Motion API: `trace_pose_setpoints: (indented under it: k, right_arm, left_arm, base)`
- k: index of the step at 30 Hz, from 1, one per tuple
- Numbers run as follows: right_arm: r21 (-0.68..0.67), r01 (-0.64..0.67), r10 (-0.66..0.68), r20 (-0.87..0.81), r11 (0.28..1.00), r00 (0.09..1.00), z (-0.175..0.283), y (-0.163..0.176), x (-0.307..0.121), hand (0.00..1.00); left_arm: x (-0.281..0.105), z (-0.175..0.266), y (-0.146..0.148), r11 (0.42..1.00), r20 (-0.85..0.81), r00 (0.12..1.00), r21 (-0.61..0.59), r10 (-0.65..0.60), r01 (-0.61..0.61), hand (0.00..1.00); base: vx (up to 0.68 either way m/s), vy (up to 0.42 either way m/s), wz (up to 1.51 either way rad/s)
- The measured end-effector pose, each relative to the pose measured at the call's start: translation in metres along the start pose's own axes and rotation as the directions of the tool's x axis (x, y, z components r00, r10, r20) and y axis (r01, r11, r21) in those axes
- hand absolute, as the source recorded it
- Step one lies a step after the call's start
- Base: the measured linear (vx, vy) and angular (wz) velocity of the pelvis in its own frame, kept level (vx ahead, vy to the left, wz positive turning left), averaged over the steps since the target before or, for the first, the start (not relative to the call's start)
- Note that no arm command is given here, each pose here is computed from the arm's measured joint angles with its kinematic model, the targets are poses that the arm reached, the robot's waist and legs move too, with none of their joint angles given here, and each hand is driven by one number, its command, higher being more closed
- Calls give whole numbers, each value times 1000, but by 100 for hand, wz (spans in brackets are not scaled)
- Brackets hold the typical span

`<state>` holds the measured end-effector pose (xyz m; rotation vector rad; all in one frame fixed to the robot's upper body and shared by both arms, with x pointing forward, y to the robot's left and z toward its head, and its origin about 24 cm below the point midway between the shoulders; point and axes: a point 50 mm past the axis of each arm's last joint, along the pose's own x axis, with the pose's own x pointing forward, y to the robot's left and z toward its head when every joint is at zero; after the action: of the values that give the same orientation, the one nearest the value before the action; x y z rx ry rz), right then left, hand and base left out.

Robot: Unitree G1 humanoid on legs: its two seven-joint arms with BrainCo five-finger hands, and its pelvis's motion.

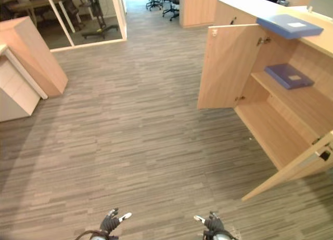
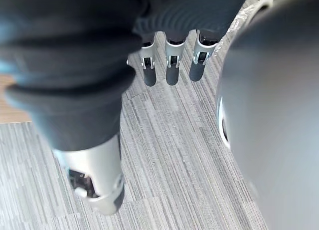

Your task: Walk over to the cabinet, pick up the folder, carry it to the office cabinet, place the folder inside the office cabinet, then close the office cabinet door

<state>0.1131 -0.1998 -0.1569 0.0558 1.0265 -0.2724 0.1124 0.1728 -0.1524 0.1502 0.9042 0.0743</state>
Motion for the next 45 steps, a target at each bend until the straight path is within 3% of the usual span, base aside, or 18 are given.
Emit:
trace_pose_setpoints:
  k: [12,16,21,33,45]
  right_arm:
    - [79,-19,19,0,997,1000,-4,12,-2,0]
    - [114,-12,10,15,993,1000,-5,9,-4,0]
    - [120,-17,18,-11,993,1000,-6,12,-2,0]
    - [122,-47,55,-68,991,996,-20,26,-5,0]
    - [107,10,-2,-71,994,997,-24,2,-6,0]
  left_arm:
    - [3,0,13,1000,-23,999,-17,25,-25,0]
    - [2,4,18,980,-9,995,-172,97,-97,0]
    - [4,10,24,967,-1,991,-219,130,-127,0]
    - [9,21,23,993,45,995,-78,88,-84,0]
    - [2,-1,10,1000,-23,1000,16,10,-10,0]
  base:
    - [197,-196,25]
    - [326,-160,-4]
    - [424,29,-80]
    - [419,311,-72]
    - [164,185,-35]
